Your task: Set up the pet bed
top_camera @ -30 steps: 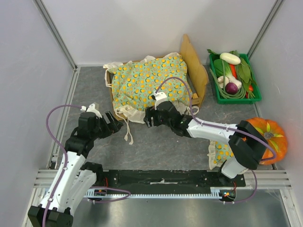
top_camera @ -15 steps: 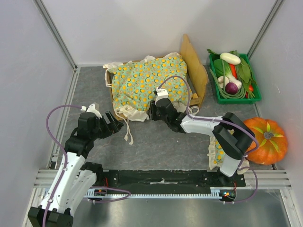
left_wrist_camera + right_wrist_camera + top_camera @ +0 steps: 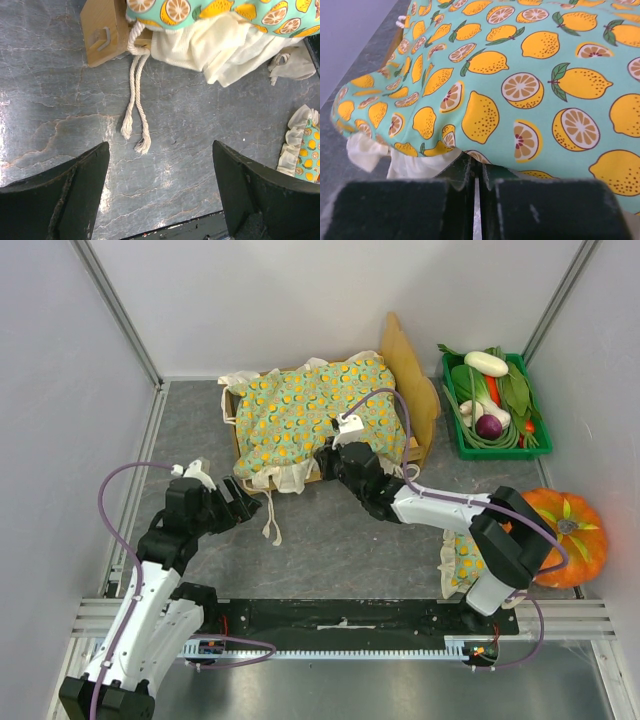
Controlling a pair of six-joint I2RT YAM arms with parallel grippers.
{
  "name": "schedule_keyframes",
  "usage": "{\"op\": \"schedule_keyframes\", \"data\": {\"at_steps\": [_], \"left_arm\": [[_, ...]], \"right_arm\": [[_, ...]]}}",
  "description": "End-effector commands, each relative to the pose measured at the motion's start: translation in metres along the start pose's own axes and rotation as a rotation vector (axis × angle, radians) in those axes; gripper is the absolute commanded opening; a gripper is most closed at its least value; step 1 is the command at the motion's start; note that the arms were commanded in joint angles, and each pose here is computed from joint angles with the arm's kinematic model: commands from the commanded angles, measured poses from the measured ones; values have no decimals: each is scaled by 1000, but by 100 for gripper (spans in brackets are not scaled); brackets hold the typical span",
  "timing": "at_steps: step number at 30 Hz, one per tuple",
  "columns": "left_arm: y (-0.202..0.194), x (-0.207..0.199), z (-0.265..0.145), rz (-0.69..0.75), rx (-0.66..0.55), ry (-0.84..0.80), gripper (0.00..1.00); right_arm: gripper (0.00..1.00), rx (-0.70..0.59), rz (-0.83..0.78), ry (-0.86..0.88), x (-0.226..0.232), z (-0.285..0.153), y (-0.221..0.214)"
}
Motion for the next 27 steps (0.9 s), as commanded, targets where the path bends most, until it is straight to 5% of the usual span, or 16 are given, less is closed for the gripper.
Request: {"op": "schedule_keyframes", "data": {"at_steps": [1, 11, 14, 15, 17, 27], "left_arm": [[3, -4, 1, 5, -16, -36, 89], [2, -2, 3, -4, -20, -35, 89], [1, -2, 3, -4, -20, -35, 89], [2, -3, 3, -1, -20, -35, 89], [1, -3, 3, -1, -22, -38, 89], [2, -2, 3, -3, -23, -31, 89]], "right_arm": [[9, -145, -67, -63, -3, 18, 19], [17, -288, -52, -143, -21, 44, -10], [30, -197, -78, -141, -23, 44, -28], [49, -195, -73, -128, -19, 39, -22], [59, -137, -94, -129, -20, 31, -24], [71, 24, -124, -13, -2, -16, -3]]}}
Point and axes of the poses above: each gripper's point midway between its finger pads, its own z axis out along the fingers, its own x axis along the line the jaws close on, y = z × x, the point moved 7 cm from there along -z, back along the fingers, and after that the axes turned 6 degrees about z, right-handed, at the moved point
